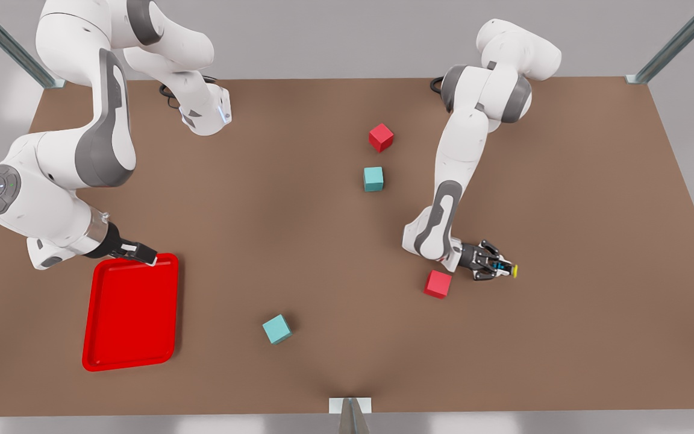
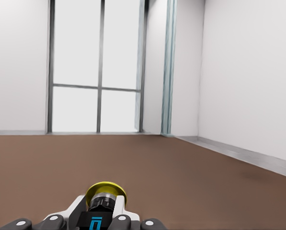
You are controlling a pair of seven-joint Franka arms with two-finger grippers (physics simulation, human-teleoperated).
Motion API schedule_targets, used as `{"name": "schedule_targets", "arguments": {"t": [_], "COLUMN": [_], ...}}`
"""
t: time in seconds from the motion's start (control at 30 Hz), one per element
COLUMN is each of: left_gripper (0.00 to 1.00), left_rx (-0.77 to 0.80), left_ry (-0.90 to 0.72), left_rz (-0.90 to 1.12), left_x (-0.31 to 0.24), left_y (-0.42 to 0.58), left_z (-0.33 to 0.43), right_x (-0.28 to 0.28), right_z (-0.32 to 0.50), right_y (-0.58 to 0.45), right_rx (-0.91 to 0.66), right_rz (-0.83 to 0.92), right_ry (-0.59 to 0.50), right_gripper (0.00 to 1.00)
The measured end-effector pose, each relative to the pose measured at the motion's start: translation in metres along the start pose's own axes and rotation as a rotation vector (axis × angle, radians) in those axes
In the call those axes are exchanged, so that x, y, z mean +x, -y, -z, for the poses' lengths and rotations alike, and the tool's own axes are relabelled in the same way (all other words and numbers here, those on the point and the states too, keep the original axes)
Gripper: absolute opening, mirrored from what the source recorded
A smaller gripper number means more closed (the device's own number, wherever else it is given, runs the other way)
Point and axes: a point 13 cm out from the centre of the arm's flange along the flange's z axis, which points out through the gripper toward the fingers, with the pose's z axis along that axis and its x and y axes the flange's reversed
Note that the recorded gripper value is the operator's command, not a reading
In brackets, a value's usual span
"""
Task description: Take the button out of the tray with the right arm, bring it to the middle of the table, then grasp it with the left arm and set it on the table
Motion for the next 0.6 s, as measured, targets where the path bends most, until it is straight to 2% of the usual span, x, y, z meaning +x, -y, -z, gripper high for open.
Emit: {"name": "schedule_targets", "arguments": {"t": [0.6], "left_gripper": [0.39], "left_rx": [-0.022], "left_ry": [-0.016], "left_rz": [0.034], "left_x": [-0.005], "left_y": [-0.005], "left_z": [0.013], "right_x": [0.005], "right_z": [-0.001], "right_y": [-0.014], "right_rx": [0.016], "right_rz": [0.033], "right_ry": [0.004], "right_gripper": [1.0]}}
